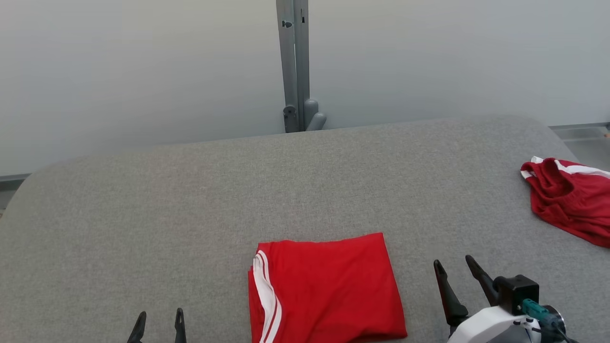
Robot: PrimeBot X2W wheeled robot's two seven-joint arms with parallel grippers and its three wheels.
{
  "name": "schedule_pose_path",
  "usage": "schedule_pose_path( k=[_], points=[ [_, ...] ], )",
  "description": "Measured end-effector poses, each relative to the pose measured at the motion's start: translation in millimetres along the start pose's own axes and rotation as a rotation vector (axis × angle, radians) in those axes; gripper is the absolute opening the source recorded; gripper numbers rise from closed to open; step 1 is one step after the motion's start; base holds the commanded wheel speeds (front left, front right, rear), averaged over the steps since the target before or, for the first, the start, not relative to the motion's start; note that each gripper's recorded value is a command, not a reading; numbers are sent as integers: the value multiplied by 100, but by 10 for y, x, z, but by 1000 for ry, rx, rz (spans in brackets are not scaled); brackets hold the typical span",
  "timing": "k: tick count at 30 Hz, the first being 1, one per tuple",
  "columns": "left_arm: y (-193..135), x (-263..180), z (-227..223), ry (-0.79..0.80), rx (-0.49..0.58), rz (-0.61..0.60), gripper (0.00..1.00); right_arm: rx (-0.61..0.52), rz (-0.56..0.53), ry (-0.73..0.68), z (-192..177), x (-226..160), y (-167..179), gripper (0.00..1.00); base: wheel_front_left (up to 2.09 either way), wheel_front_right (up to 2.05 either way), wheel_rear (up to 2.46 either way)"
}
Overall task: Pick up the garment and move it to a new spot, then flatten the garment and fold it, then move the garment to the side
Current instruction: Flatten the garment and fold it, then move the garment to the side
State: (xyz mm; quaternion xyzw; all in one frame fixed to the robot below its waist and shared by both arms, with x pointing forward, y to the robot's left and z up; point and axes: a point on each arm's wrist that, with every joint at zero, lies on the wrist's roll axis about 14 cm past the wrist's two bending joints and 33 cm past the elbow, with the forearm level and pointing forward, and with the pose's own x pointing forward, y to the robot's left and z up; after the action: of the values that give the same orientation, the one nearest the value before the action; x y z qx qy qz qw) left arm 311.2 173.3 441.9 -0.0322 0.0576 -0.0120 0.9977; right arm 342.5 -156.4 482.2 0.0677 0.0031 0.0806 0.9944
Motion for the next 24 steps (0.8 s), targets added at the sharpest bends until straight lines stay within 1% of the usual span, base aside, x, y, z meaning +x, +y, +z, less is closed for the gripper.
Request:
schedule_pose_path(
  k=[9,24],
  points=[
    [-35,-125,86,-39,13,-13,100,13,-31,-24,17,-171,0,100,0,0,0],
    [-43,-131,41,-24,6,-19,100,19,-25,-6,-37,-129,35,100,0,0,0]
  ],
)
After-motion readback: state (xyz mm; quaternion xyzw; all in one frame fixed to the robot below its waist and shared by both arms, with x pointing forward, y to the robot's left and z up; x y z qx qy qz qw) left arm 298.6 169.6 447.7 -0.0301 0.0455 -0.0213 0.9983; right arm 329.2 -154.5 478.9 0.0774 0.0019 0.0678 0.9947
